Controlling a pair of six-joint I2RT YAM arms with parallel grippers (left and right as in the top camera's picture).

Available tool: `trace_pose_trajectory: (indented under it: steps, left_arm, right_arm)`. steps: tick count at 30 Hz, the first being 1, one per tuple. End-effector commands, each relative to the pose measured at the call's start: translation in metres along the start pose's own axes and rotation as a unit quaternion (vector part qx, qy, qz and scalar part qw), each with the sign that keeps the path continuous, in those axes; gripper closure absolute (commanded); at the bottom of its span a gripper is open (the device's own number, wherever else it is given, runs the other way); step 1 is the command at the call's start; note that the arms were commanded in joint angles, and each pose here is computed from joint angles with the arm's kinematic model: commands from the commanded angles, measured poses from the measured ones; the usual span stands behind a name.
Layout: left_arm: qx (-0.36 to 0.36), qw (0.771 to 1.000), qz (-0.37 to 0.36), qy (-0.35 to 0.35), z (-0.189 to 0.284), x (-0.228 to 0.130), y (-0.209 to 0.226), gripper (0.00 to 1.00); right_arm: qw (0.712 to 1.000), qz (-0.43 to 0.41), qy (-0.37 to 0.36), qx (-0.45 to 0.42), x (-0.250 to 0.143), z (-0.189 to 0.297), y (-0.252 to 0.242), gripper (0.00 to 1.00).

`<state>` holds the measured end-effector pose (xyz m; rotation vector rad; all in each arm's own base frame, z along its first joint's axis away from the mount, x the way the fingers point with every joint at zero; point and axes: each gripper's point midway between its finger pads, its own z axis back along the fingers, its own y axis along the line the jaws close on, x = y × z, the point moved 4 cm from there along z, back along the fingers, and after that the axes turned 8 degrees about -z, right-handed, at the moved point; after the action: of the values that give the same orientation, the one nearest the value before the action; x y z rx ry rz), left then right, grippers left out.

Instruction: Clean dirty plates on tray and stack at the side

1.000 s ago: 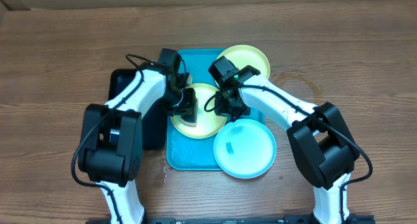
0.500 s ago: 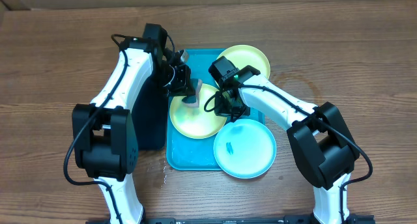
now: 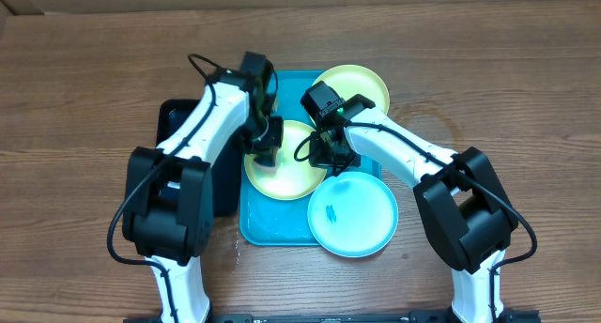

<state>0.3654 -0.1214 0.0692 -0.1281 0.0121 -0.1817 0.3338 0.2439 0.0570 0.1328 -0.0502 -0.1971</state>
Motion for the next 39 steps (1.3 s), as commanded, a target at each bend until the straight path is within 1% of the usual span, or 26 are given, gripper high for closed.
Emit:
trace_pose_trajectory:
  steps: [1, 4, 7, 9, 12, 13, 17, 23, 27, 31, 33, 36, 39]
  left_arm:
    - [0.036, 0.999, 0.017, 0.007, -0.014, -0.009, 0.009, 0.96]
    - [0.036, 0.999, 0.020, 0.007, -0.027, -0.014, 0.011, 0.96]
    - [0.028, 0.999, 0.038, 0.010, -0.039, -0.021, 0.012, 0.96]
    - [0.000, 0.999, 0.037, 0.014, -0.044, -0.024, 0.005, 0.96]
    - [-0.069, 0.997, 0.024, 0.018, -0.049, -0.027, -0.012, 0.96]
    - [-0.082, 0.996, 0.021, 0.018, -0.049, -0.027, -0.015, 0.96]
    - [-0.158, 0.987, -0.002, 0.014, -0.044, -0.026, -0.035, 0.96]
    - [-0.233, 0.972, -0.008, 0.005, -0.033, -0.019, -0.050, 0.96]
    - [-0.233, 0.972, -0.016, -0.017, -0.013, -0.004, -0.049, 0.96]
    - [-0.217, 0.974, -0.030, -0.054, 0.021, 0.013, -0.049, 0.96]
    - [-0.186, 0.979, -0.034, -0.077, 0.036, 0.020, -0.045, 0.96]
    - [-0.122, 0.987, -0.034, -0.100, 0.049, 0.023, -0.034, 0.96]
    - [-0.064, 0.993, -0.028, -0.095, 0.048, 0.020, -0.023, 0.96]
  right_arm:
    - [1.000, 0.004, -0.010, 0.009, 0.003, 0.008, 0.007, 0.96]
    - [1.000, 0.004, -0.010, 0.010, 0.004, 0.008, 0.007, 0.96]
    - [1.000, 0.004, -0.011, 0.011, 0.004, 0.008, 0.008, 0.96]
    - [1.000, 0.005, -0.011, 0.011, 0.004, 0.008, 0.008, 0.96]
    - [1.000, 0.005, -0.012, 0.012, 0.004, 0.008, 0.008, 0.96]
    - [1.000, 0.005, -0.012, 0.012, 0.004, 0.008, 0.008, 0.96]
    - [1.000, 0.005, -0.013, 0.014, 0.005, 0.008, 0.009, 0.96]
    - [1.000, 0.005, 0.000, 0.026, 0.001, 0.008, 0.012, 0.96]
    - [1.000, 0.005, 0.003, 0.029, 0.000, 0.008, 0.013, 0.96]
    - [1.000, 0.005, 0.003, 0.029, 0.001, 0.008, 0.013, 0.96]
    - [1.000, 0.005, 0.003, 0.029, 0.001, 0.008, 0.013, 0.96]
    - [1.000, 0.005, 0.003, 0.029, 0.001, 0.008, 0.013, 0.96]
    - [1.000, 0.005, 0.003, 0.029, 0.001, 0.008, 0.013, 0.96]
